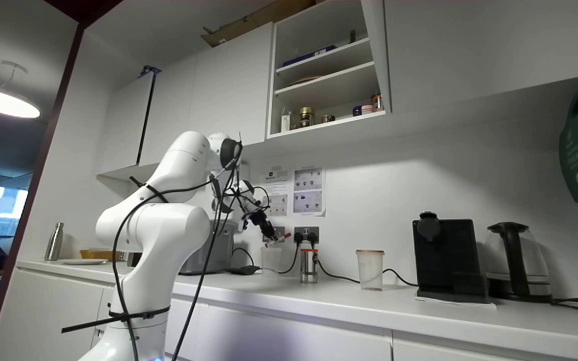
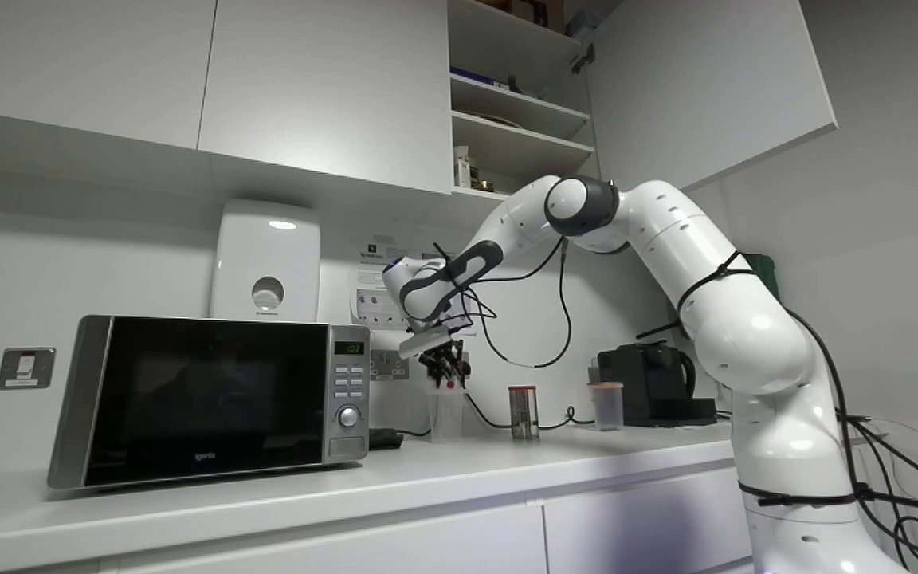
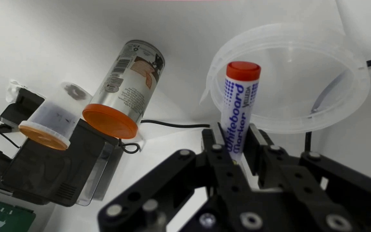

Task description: Put the marker inside the cup

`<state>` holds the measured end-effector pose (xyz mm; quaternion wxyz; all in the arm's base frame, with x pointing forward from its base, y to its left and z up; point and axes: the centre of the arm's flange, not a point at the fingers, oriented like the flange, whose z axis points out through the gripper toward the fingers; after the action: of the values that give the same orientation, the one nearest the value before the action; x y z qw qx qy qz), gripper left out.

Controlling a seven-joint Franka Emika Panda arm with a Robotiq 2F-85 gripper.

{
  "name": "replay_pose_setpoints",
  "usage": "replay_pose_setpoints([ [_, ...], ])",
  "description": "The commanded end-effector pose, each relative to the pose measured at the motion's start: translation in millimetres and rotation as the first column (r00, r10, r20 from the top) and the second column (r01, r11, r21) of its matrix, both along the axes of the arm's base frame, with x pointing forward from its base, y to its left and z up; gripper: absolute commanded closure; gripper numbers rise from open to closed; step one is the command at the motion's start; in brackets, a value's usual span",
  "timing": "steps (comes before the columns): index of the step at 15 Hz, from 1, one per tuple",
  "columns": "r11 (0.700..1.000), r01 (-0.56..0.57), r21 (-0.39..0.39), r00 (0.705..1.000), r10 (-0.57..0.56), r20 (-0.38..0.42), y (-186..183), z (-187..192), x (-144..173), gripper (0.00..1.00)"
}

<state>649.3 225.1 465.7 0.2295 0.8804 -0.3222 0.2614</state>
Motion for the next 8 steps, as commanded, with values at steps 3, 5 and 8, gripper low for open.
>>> replay_pose_setpoints([
  [3, 0.999, -0.004, -0.046, 1.0, 0.003, -0.019, 4.5, 1.2, 20.8, 0.95],
  [5, 0.999, -0.003, -0.05, 1.0, 0.002, -0.02, 5.0, -1.1, 22.3, 0.95],
  [8, 0.994, 0.012, -0.111, 1.0, -0.01, 0.023, 8.5, -1.0, 20.4, 0.95],
])
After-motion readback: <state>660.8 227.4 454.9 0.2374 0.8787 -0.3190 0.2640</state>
